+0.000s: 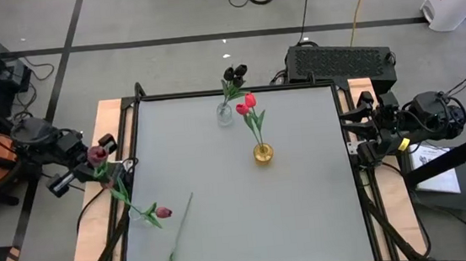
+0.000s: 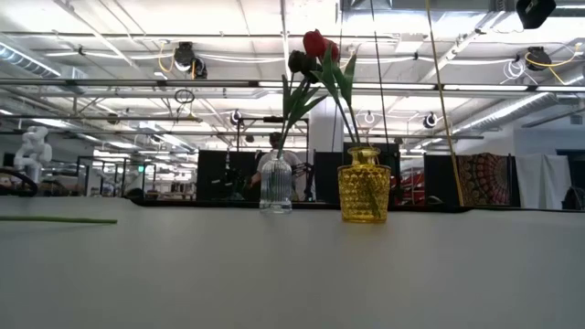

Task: Sort flowers into vase by color
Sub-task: Put the red tulip into the bottom transparent bin

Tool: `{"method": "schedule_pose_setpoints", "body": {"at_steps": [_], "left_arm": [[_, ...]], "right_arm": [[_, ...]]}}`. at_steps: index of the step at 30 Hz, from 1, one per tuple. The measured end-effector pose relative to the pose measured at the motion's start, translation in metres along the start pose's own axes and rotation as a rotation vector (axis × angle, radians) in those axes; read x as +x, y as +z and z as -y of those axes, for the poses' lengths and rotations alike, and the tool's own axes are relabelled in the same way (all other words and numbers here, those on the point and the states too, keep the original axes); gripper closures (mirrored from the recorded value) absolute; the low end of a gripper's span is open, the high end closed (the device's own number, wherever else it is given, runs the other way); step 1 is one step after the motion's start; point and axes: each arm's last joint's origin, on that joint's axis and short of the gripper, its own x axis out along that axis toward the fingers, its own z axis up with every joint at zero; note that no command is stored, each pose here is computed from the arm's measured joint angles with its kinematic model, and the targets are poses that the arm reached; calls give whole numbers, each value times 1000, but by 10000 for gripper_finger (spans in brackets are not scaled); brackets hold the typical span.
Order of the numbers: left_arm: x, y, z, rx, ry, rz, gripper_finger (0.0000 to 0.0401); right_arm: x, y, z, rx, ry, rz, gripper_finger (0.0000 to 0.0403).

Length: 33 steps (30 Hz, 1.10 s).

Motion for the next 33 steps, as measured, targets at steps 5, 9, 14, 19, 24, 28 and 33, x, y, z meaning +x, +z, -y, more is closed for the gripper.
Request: {"method": "schedule_pose_setpoints", "body": {"at_steps": [5,9,14,19,24,28,33], "left_arm": [[0,2,1,1,-20,18,398],[0,4,2,-5,-42,37,398],[0,8,4,-50,-89,60,399],[-1,7,6,-56,-145,35,399],[-1,6,7,-78,-167,24,399],[-1,6,6,-48,-161,28,399],[0,6,5,-29,-121,39,399]], "right_arm": [[0,0,0,0,0,0,243],[0,0,0,0,0,0,243],[0,0,0,0,0,0,243],[0,0,0,0,0,0,243],[0,0,0,0,0,0,243],[0,0,0,0,0,0,243],[0,0,0,0,0,0,243]]}}
